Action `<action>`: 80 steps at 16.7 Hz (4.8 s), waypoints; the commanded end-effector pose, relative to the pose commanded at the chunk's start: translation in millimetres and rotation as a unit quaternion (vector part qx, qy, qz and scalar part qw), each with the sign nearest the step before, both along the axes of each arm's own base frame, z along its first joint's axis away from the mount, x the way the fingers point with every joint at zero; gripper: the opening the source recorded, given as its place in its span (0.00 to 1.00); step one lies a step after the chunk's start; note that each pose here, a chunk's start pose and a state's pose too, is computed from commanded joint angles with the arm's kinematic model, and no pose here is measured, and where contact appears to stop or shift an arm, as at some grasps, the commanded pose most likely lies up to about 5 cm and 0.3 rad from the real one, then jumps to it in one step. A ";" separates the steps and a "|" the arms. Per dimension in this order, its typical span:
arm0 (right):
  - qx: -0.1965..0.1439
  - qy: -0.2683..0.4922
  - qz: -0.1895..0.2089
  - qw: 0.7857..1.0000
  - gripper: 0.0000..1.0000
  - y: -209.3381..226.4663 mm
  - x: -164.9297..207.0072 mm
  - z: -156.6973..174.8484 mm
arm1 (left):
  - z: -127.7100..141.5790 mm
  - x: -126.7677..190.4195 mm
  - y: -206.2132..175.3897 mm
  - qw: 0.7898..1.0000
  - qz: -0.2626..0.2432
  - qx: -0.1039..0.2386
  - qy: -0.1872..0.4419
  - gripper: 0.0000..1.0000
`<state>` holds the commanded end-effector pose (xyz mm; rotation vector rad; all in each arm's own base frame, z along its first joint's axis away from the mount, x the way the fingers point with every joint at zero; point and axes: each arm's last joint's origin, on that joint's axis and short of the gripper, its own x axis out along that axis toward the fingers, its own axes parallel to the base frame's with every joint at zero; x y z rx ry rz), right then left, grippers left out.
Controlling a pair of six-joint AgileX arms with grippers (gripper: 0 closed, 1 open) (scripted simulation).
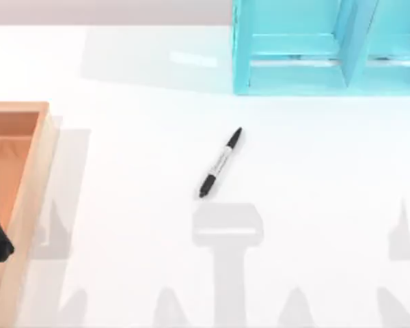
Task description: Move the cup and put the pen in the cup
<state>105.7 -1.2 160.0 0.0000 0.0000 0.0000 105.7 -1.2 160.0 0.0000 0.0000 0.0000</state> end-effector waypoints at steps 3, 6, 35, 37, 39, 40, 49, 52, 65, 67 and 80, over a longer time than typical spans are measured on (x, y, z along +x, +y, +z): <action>0.000 0.000 0.000 1.000 1.00 0.0 0.0 0.0 | 1.8 0.0 0.2 1.000 0.001 0.001 0.005 1.00; 0.000 0.000 0.000 1.000 1.00 0.0 0.0 0.0 | 17.2 1.3 1.7 0.999 0.007 0.008 0.048 1.00; 0.000 0.000 0.000 1.000 1.00 0.0 0.0 0.0 | 83.2 215.9 68.9 0.706 -0.008 0.009 0.708 1.00; 0.000 0.000 0.000 1.000 1.00 0.0 0.0 0.0 | 67.4 217.4 69.7 0.705 -0.007 0.008 0.709 1.00; 0.000 0.000 0.000 1.000 1.00 0.0 0.0 0.0 | 44.4 219.7 70.5 0.708 -0.007 0.009 0.707 1.00; 0.000 0.000 0.000 1.000 1.00 0.0 0.0 0.0 | 31.4 220.4 70.6 0.709 -0.007 0.009 0.705 1.00; 0.000 0.000 0.000 1.000 1.00 0.0 0.0 0.0 | -11.5 215.4 70.3 0.707 -0.007 0.009 0.707 1.00; 0.000 0.000 0.000 1.000 1.00 0.0 0.0 0.0 | -11.5 215.4 70.3 0.707 -0.007 0.009 0.707 0.77; 0.000 0.000 0.000 1.000 1.00 0.0 0.0 0.0 | -11.5 215.4 70.3 0.707 -0.007 0.009 0.707 0.00; 0.000 0.000 0.000 1.000 1.00 0.0 0.0 0.0 | -11.5 215.4 70.3 0.707 -0.007 0.009 0.707 0.00; 0.000 0.000 0.000 1.000 1.00 0.0 0.0 0.0 | 42.2 231.3 65.6 0.706 0.017 -0.025 0.707 0.00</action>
